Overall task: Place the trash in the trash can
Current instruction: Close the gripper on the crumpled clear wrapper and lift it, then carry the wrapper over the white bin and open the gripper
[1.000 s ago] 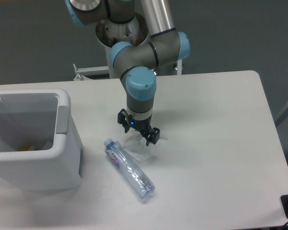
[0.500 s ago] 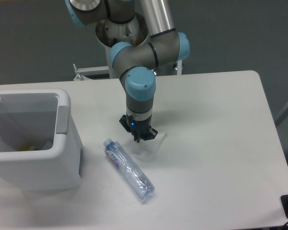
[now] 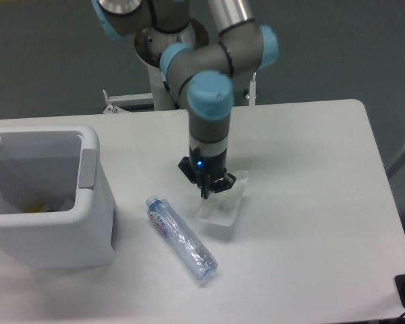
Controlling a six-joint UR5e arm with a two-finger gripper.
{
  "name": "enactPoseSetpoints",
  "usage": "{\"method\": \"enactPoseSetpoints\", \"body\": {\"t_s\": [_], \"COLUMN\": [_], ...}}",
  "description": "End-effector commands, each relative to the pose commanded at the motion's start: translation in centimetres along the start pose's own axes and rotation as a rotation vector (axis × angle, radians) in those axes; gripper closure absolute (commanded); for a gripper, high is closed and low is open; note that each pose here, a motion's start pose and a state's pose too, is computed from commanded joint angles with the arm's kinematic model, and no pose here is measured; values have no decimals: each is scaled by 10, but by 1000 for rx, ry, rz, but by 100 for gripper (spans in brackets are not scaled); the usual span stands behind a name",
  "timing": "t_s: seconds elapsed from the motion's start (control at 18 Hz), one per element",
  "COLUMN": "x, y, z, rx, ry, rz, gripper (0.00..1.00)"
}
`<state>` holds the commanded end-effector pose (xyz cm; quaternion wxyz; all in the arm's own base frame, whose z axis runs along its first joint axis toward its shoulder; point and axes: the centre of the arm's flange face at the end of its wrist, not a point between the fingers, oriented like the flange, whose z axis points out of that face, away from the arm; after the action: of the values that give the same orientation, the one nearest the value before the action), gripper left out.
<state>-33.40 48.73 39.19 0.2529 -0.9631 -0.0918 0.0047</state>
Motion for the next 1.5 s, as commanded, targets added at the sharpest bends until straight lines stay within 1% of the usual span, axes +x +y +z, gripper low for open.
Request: {"method": "enactPoseSetpoints", "body": {"t_s": [0.06,0.11,0.17,0.22,0.28,0.33,0.39,0.56,0.67,0.72,0.83,0.89,0.94,1.17,1.28,1.39,1.44,1.5], "x": [-4,-7,-6,1,13,21,33,91,128,146,199,213,226,275,284,292,294,295], "y": [-27,-41,-52,-67,-76,-80,-84,-92,-96,-97,-101,-101,-101,-91,-86,-82,-82,-82], "z": [-28,-45,-59,-81,-109,-125,-137,-159,-164,-159,-149,-148,-146,-112,-95,-83,-78,-77], "rx": [63,100,132,184,231,257,277,307,311,302,278,275,268,196,165,142,134,132], "ry": [-30,-42,-46,-35,-41,-42,-35,4,36,60,118,136,151,214,228,239,242,243], "rz": [-126,-196,-235,-284,-342,-379,-393,-356,-324,-310,-234,-216,-198,-138,-123,-113,-111,-109], "gripper": [100,100,100,100,100,100,100,100,100,100,100,100,100,100,100,93,75,65]}}
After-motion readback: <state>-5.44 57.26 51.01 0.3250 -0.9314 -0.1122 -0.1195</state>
